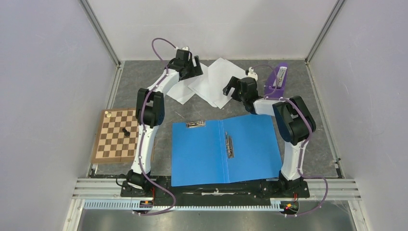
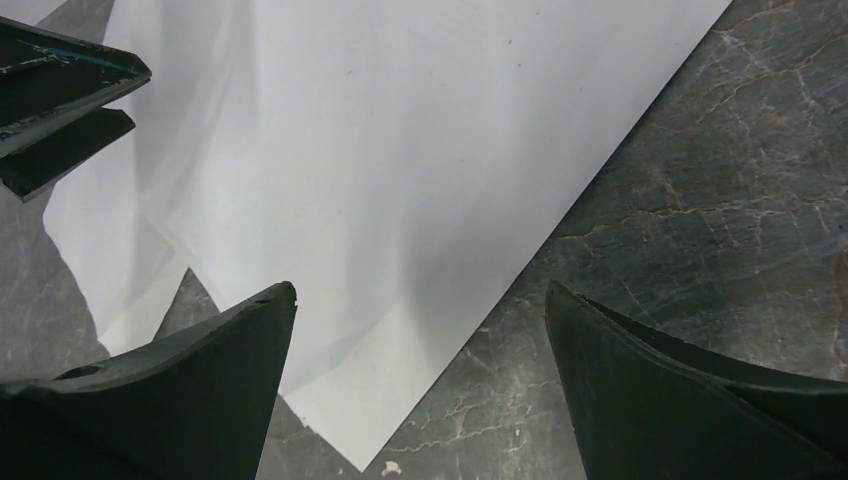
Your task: Put the files into the folder
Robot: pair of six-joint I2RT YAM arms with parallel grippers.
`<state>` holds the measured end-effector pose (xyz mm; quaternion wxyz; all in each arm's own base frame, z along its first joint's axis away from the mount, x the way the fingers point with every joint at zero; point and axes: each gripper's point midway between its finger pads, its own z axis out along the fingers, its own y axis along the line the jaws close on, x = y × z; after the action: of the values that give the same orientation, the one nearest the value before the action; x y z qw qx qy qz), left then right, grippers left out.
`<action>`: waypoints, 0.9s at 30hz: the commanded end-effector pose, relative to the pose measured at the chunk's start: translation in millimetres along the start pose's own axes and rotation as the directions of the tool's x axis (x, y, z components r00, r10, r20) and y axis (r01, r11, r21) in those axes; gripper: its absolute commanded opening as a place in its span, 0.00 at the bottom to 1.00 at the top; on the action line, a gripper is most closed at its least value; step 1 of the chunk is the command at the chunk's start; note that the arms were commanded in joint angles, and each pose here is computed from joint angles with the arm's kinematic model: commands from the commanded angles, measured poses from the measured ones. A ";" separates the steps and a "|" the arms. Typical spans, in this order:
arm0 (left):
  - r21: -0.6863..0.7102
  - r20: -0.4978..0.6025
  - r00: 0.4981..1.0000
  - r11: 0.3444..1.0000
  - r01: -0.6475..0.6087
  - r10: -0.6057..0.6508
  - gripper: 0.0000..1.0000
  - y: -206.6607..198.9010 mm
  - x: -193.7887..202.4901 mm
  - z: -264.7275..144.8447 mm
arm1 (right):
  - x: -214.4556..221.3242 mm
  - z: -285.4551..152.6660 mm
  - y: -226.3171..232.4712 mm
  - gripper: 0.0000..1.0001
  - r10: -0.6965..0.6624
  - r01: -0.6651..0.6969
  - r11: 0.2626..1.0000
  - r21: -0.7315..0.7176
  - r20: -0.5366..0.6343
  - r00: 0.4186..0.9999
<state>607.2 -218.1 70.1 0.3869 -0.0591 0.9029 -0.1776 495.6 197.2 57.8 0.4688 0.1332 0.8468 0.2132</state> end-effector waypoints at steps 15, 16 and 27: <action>0.043 -0.178 0.970 0.983 0.177 -0.167 0.88 -1.0 36.8 19.3 | -13.0 38.5 -2.3 0.98 0.020 -0.020 1.000 -0.007 0.021 1.000; 0.039 -0.191 0.967 0.983 0.180 -0.169 0.87 -0.1 39.7 18.2 | -11.4 41.9 -0.9 0.98 0.016 -0.016 1.000 -0.012 0.009 1.000; -0.017 -0.310 0.935 0.985 0.175 -0.171 0.80 4.9 70.0 -8.3 | 4.1 49.2 4.1 0.98 -0.011 0.007 0.999 -0.051 -0.074 0.997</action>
<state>595.1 -227.9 41.8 0.3023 -0.0941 0.9194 -0.2334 539.9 208.7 45.2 0.4642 0.1287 0.8444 0.2345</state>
